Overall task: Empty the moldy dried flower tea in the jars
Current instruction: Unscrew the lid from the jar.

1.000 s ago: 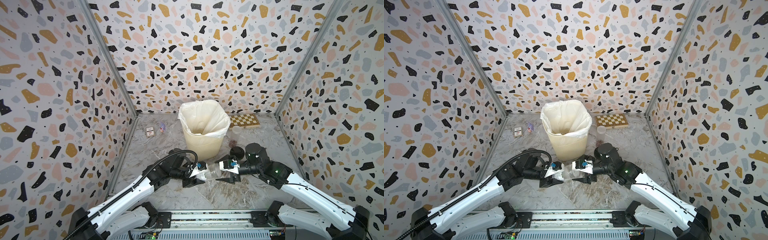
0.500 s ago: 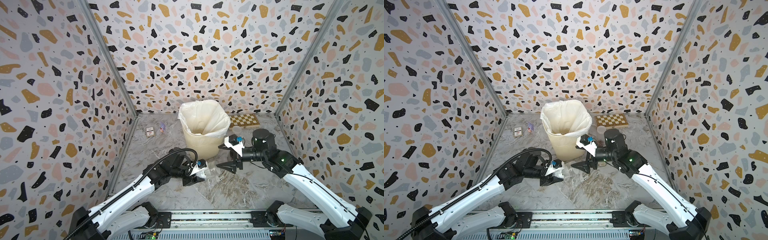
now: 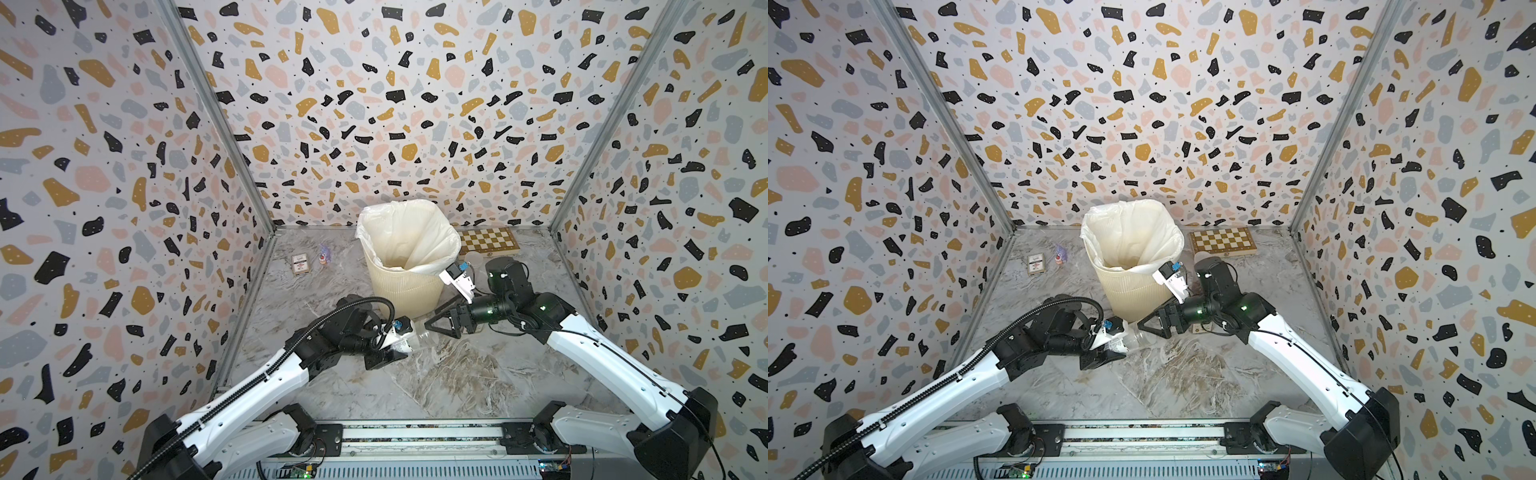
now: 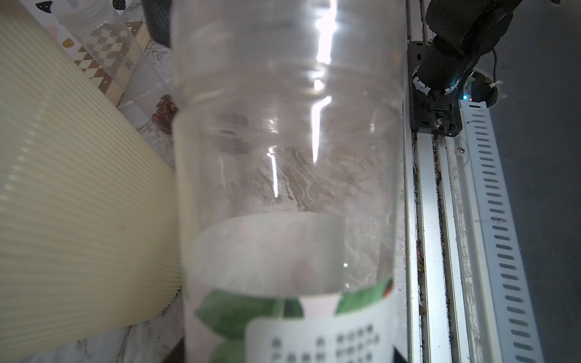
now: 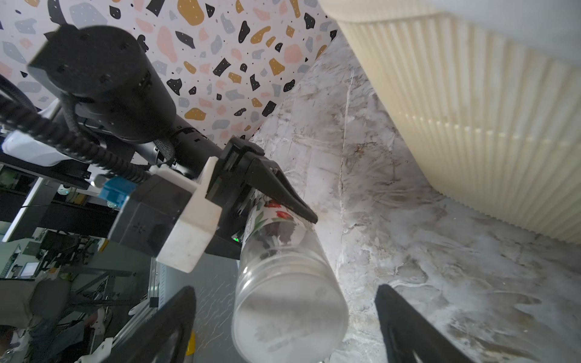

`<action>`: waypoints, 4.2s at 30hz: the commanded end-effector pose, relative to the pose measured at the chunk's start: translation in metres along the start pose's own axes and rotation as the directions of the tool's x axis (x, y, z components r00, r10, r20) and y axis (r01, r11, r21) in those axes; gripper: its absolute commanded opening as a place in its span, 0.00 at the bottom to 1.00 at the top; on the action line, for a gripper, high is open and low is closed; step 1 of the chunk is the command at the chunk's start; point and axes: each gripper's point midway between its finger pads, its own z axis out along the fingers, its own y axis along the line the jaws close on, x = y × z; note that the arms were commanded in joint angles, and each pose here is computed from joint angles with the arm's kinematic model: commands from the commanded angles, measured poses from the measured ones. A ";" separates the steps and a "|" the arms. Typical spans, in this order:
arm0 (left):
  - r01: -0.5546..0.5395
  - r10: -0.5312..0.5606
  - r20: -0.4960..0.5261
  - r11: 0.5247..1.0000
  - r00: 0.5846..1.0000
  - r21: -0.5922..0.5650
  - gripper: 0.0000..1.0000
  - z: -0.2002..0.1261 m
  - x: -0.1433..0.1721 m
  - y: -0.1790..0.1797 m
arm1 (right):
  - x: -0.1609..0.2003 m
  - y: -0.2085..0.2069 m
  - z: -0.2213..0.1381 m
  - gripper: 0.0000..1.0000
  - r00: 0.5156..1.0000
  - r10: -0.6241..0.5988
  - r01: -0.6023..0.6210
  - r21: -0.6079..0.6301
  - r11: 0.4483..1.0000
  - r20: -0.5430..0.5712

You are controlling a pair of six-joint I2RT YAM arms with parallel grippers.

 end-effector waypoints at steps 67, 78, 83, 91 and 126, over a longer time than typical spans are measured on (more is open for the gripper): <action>-0.010 0.010 0.069 1.000 0.998 -0.005 0.54 -0.009 -0.013 0.002 | 0.007 0.032 -0.002 0.89 0.994 -0.079 0.071 -0.115 0.991 -0.070; -0.015 0.015 0.081 1.000 0.997 -0.009 0.54 -0.010 -0.016 0.003 | 0.029 0.018 0.016 0.69 0.987 -0.058 0.045 -0.090 0.995 -0.150; -0.012 0.011 0.092 1.000 0.996 0.009 0.54 -0.011 -0.019 0.000 | 0.027 0.016 0.015 0.60 0.981 -0.146 0.137 -0.076 0.988 -0.128; -0.007 -0.001 0.104 0.998 0.995 0.068 0.54 -0.010 -0.022 -0.009 | 0.017 0.026 0.009 0.53 0.794 -0.604 0.606 -0.017 0.795 0.064; 0.017 -0.023 0.077 0.996 0.997 0.082 0.54 -0.009 -0.011 -0.007 | 0.004 0.036 -0.029 0.53 0.610 -0.770 0.787 -0.025 0.617 0.188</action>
